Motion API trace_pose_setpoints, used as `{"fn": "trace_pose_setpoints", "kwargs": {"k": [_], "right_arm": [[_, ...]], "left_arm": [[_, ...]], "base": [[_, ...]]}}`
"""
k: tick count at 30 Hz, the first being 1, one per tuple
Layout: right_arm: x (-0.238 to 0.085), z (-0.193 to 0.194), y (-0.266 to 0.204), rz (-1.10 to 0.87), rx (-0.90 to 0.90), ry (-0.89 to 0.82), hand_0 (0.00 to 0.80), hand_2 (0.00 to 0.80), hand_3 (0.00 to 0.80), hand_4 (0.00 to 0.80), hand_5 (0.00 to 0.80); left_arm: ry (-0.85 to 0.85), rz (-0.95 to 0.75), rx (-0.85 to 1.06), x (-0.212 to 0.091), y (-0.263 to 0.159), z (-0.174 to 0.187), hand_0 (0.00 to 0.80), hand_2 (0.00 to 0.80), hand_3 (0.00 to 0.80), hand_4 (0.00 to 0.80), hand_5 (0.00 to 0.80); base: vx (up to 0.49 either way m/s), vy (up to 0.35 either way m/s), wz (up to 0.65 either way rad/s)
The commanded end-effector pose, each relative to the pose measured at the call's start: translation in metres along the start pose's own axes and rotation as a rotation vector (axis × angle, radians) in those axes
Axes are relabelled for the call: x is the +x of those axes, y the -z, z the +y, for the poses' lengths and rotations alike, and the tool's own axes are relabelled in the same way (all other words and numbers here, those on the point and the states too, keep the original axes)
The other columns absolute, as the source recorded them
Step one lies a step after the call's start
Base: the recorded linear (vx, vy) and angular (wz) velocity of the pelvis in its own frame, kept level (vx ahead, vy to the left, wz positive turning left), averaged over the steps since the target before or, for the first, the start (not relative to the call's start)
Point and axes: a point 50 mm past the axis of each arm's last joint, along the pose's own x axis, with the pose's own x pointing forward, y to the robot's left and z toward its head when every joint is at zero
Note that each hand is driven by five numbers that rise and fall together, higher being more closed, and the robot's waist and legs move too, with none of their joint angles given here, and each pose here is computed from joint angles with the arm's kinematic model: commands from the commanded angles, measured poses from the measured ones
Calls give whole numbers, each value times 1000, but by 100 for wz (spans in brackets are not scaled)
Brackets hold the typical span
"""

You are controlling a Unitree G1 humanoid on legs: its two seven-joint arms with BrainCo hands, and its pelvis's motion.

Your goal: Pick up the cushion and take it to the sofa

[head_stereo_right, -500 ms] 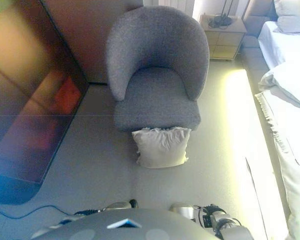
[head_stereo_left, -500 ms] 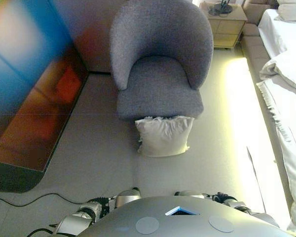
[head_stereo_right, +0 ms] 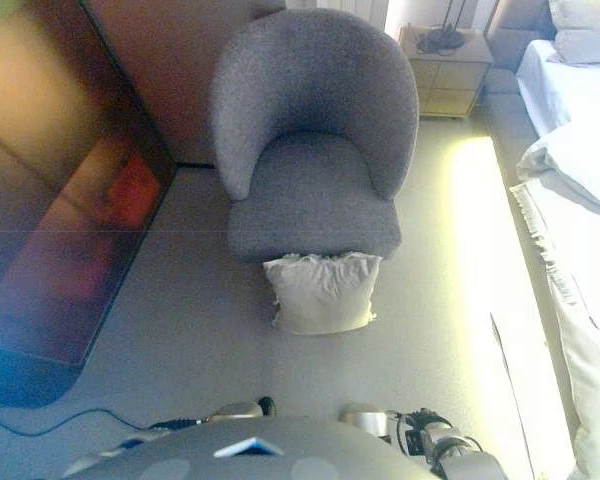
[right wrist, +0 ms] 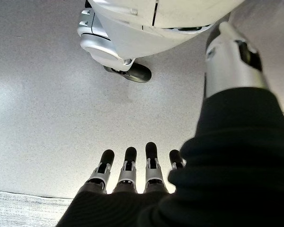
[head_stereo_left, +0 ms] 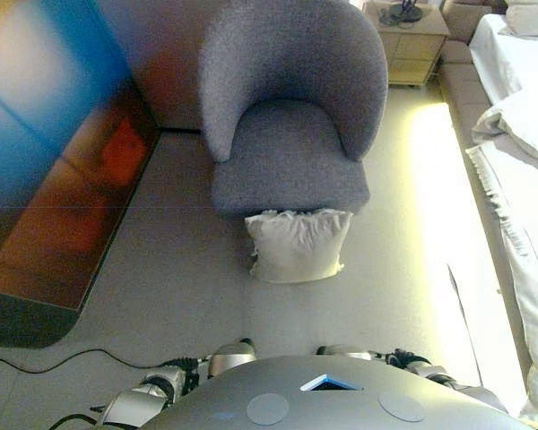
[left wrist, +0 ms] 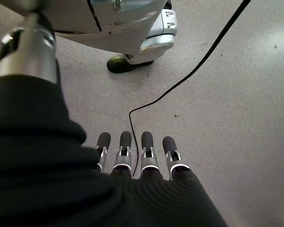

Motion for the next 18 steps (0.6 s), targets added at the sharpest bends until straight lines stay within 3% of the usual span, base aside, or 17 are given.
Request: {"fn": "trace_pose_setpoints", "kwargs": {"k": [1,13,18], "right_arm": [[0,5,-15,-15,-3,-10,0,0,0,0,0],[-1,1,-29,-36,-14,0,0,0,0,0,0],[-2,-8,-42,-70,-32,8,0,0,0,0,0]], "left_arm": [[-42,2,-5,-1,-13,11,0,0,0,0,0],[-69,-54,-26,-2,-22,12,0,0,0,0,0],[-41,-51,-101,-1,-21,10,0,0,0,0,0]], "base": [[10,-61,3],[-14,-82,1],[-29,-75,-21]]}}
